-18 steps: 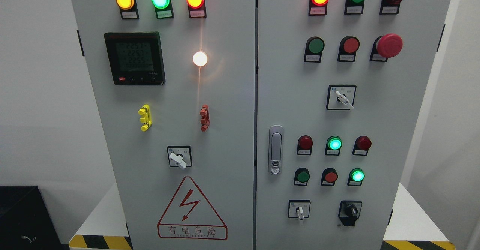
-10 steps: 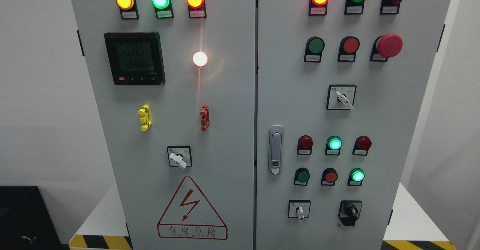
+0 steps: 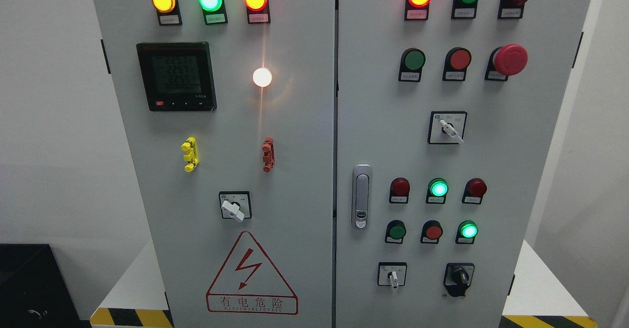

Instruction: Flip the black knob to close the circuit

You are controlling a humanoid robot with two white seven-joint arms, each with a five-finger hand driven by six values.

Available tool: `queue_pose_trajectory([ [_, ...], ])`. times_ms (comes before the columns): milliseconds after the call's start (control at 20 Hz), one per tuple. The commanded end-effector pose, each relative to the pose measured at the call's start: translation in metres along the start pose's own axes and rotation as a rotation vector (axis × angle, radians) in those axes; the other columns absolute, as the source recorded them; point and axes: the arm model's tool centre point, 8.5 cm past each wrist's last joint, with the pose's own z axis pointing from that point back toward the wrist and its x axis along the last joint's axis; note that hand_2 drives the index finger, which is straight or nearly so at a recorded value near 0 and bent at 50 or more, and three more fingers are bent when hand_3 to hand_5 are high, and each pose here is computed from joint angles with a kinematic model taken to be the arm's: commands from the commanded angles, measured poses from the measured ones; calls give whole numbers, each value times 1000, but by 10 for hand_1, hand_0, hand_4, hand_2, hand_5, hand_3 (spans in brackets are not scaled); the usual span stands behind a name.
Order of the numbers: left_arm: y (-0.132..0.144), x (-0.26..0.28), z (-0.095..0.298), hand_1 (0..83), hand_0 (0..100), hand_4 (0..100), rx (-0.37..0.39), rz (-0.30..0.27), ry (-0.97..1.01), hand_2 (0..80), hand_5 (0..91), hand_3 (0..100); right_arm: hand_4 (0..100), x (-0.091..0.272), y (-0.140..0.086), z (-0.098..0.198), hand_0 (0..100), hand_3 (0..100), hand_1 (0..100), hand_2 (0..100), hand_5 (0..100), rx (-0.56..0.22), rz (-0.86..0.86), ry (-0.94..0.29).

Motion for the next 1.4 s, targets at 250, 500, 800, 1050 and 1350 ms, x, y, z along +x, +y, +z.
queue_pose_trajectory([
  [250,-1,-6,0,556,120,0,-1,1,-1,0,0,0,0,34,3,-4,0,0,133,0,0,24,5,-130],
  [500,0,-6,0,556,120,0,-1,3,-1,0,0,0,0,59,10,-7,0,0,128,0,0,35,8,-193],
  [800,-1,-6,0,556,120,0,-3,1,-2,0,0,0,0,99,17,-3,0,0,124,0,0,36,46,-339],
  [1050,-1,-6,0,556,120,0,-3,3,-2,0,0,0,0,118,18,5,0,0,106,0,0,8,92,-424],
  [1350,-1,-6,0,556,120,0,-3,3,-2,0,0,0,12,141,18,16,0,85,84,6,0,-80,272,-500],
])
